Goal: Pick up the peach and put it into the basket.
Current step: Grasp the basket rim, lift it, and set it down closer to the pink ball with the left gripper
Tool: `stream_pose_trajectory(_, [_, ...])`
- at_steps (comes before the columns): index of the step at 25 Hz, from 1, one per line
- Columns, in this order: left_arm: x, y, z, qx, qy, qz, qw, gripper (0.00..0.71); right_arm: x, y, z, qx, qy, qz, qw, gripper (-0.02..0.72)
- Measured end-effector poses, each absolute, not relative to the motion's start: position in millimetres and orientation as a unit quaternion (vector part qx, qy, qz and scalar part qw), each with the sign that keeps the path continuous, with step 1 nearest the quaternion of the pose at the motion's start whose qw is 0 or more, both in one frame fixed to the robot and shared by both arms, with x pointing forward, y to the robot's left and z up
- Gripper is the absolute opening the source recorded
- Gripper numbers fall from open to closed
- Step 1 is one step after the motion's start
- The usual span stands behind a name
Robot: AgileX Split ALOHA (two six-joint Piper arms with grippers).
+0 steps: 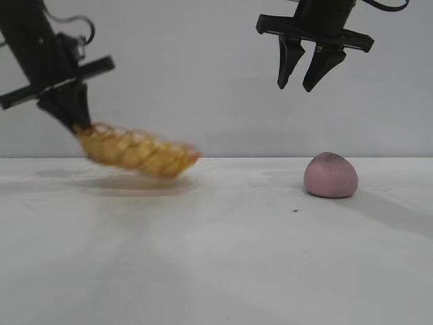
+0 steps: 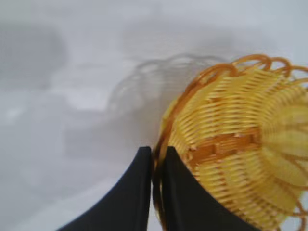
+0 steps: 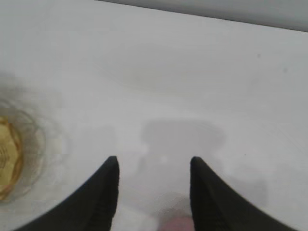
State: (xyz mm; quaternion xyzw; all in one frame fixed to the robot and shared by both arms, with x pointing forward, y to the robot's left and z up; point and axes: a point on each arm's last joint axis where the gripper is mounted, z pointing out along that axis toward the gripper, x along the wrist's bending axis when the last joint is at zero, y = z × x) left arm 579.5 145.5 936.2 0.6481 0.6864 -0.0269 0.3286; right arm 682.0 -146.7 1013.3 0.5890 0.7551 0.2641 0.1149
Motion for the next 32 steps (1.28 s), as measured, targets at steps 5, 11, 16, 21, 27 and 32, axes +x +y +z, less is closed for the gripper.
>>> stream_pose_trajectory(5, [556.9, 152.5, 910.0, 0.639, 0.709, -0.020, 0.296, 0.000, 681.7, -146.7, 1013.2, 0.590, 0.755, 0.263, 0.113, 0.274])
stream_pose_trajectory(11, [555.2, 153.9, 905.2, 0.636, 0.715, -0.020, 0.291, 0.064, 681.5, -146.7, 1013.0, 0.590, 0.756, 0.262, 0.112, 0.274])
stream_pose_trajectory(16, [554.5, 153.4, 904.5, 0.637, 0.714, -0.024, 0.289, 0.318, 681.1, -146.7, 1012.8, 0.590, 0.756, 0.260, 0.111, 0.274])
stream_pose_trajectory(21, [552.6, 152.7, 913.5, 0.638, 0.709, -0.028, 0.298, 0.354, 680.9, -146.8, 1012.7, 0.590, 0.757, 0.259, 0.110, 0.274])
stream_pose_trajectory(27, [555.5, 172.6, 942.4, 0.627, 0.707, -0.013, 0.327, 0.380, 680.5, -146.8, 1012.5, 0.590, 0.757, 0.258, 0.108, 0.274])
stream_pose_trajectory(32, [563.1, 215.1, 960.4, 0.633, 0.700, 0.044, 0.328, 0.380, 680.4, -146.9, 1012.4, 0.590, 0.757, 0.257, 0.108, 0.274])
